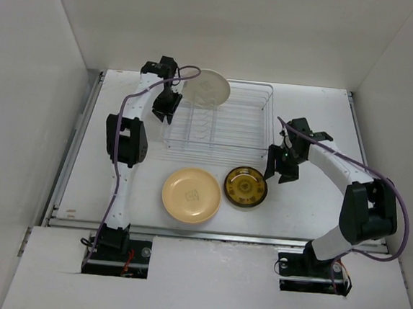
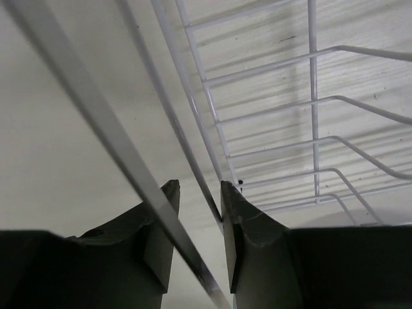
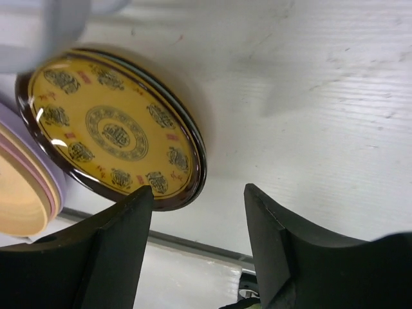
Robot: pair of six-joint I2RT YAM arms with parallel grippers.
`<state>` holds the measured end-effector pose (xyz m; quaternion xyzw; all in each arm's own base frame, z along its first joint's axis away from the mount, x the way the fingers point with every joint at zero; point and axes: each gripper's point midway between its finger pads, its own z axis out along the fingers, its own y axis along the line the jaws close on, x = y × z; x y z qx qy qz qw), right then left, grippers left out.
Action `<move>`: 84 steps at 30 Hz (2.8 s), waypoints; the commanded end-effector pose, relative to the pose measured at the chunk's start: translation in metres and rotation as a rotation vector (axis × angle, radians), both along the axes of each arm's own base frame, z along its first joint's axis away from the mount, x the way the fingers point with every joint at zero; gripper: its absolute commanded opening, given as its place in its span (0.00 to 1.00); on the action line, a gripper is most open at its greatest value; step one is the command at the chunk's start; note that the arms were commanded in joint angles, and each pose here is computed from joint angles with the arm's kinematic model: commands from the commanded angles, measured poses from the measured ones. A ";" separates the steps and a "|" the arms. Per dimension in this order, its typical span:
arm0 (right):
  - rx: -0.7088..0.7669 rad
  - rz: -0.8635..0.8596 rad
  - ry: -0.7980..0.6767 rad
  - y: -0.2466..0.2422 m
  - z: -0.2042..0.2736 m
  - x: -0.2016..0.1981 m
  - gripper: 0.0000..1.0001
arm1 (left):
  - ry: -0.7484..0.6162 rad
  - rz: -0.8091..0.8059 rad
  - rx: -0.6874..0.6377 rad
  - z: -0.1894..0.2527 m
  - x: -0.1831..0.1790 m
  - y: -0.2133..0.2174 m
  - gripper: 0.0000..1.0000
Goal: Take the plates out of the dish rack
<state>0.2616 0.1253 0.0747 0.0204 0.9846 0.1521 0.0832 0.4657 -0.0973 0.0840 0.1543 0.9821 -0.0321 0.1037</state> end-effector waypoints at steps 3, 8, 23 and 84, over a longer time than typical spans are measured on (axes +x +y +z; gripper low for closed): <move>-0.038 -0.045 -0.225 -0.004 0.059 0.046 0.66 | -0.266 -0.058 -0.002 0.099 0.010 0.007 0.29; -0.047 -0.068 -0.395 -0.002 0.103 0.092 0.73 | -0.515 -0.185 -0.005 0.147 0.037 0.003 0.38; -0.211 -0.335 -0.711 -0.012 0.123 0.277 0.73 | -0.908 -0.477 -0.106 0.158 0.142 -0.073 1.00; -0.126 -0.201 -0.685 -0.001 0.132 0.187 0.62 | 0.414 -1.052 -0.047 0.074 -0.245 -0.051 0.00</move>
